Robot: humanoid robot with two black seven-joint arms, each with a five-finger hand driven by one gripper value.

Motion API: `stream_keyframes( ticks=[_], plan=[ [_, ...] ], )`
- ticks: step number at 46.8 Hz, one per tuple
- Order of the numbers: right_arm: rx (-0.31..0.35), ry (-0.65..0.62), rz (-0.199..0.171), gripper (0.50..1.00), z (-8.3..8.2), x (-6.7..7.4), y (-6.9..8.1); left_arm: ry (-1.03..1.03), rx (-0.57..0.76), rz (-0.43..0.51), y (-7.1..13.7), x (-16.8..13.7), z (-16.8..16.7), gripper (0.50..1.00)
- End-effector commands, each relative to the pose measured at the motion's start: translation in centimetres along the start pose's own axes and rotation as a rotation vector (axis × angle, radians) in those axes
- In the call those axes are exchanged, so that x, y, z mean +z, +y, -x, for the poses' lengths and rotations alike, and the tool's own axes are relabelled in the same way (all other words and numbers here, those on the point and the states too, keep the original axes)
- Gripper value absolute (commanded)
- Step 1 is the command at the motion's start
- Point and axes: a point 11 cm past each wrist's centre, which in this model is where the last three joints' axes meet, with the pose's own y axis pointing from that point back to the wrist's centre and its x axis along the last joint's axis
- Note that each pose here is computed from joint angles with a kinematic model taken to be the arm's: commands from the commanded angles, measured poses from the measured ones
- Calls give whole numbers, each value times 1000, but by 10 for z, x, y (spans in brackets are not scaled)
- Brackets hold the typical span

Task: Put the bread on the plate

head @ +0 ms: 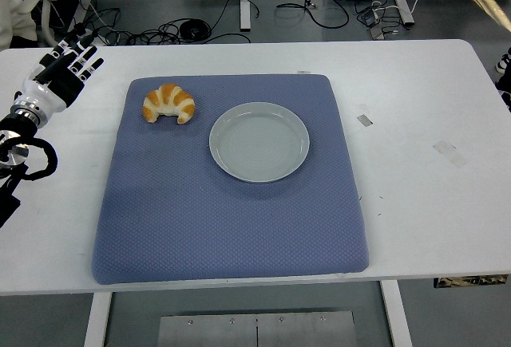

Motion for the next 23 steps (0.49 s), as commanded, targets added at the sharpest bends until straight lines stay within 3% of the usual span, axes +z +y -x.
stream_keyframes(
  ticks=[1,23],
  plan=[
    [0,0,0,1000,0,0,0,-1,-2,-4,0,-1,0,983],
    [0,0,0,1000,0,0,0,-216,-76,-80,-2,-7,14,981]
  ],
)
